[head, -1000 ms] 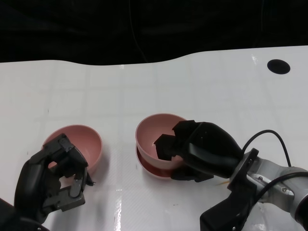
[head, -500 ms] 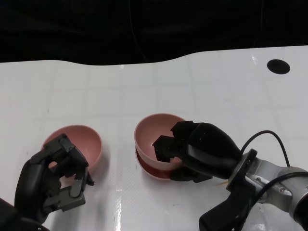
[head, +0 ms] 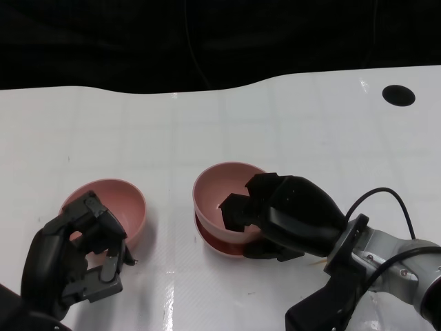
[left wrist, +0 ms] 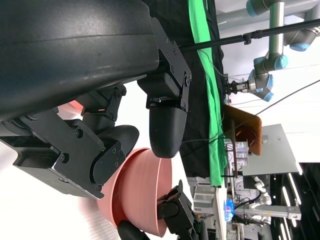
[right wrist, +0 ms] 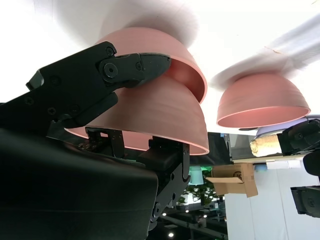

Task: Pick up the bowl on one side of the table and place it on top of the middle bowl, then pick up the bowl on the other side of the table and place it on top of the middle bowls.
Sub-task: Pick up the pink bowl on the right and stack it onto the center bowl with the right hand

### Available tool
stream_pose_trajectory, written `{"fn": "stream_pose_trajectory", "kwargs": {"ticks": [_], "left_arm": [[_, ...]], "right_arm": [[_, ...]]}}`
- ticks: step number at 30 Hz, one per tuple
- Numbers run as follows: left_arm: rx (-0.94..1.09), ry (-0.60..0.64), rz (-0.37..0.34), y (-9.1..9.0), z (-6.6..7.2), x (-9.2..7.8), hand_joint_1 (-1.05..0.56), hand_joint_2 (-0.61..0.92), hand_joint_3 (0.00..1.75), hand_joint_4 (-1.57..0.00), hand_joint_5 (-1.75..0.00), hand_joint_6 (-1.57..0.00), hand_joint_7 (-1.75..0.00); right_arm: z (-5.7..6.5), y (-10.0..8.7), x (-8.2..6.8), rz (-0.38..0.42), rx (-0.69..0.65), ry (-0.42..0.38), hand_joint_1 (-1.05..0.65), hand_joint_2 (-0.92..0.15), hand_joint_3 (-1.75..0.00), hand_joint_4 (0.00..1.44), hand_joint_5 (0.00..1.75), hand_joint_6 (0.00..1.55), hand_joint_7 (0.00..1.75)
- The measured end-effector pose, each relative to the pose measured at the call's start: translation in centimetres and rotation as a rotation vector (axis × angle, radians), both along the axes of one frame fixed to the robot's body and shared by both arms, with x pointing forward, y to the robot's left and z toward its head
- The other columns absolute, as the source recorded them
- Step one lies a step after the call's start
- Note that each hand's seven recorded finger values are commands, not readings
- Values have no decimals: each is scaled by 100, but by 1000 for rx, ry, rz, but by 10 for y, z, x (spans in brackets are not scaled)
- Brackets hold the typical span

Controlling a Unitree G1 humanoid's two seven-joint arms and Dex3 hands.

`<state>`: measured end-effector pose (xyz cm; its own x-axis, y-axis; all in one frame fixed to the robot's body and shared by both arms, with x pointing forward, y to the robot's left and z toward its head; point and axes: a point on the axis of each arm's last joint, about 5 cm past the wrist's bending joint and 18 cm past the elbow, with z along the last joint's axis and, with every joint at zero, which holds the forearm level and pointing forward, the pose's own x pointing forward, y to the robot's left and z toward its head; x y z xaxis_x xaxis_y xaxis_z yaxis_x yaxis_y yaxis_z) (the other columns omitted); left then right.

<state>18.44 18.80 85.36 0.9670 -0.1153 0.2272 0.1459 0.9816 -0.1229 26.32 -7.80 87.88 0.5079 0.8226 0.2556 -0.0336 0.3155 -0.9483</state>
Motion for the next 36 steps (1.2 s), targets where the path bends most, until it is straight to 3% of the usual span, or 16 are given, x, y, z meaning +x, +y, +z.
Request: {"fn": "stream_pose_trajectory", "kwargs": {"ticks": [14,25,26,28,33,36], "left_arm": [[1,-3,1,0,0,0,4,59,125,-73,-175,-63,-168],[1,-3,1,0,0,0,3,60,123,-72,-175,-63,-168],[1,-3,1,0,0,0,3,60,123,-72,-175,-63,-168],[1,-3,1,0,0,0,3,60,123,-72,-175,-63,-168],[0,-3,0,0,0,0,4,61,123,-73,-175,-63,-168],[0,-3,0,0,0,0,4,61,123,-72,-175,-62,-168]], "right_arm": [[0,0,0,-2,0,-2,-14,-86,-34,74,175,50,175],[0,0,0,-1,1,-2,-16,-89,-33,74,175,53,164],[0,0,0,-1,0,-2,-28,-91,-39,72,170,59,142],[0,0,0,1,-5,1,-40,-92,-49,71,157,65,114],[3,0,1,8,-29,10,-46,-92,-53,71,151,68,104],[4,0,1,4,-36,8,-58,-92,-63,74,126,69,83]]}}
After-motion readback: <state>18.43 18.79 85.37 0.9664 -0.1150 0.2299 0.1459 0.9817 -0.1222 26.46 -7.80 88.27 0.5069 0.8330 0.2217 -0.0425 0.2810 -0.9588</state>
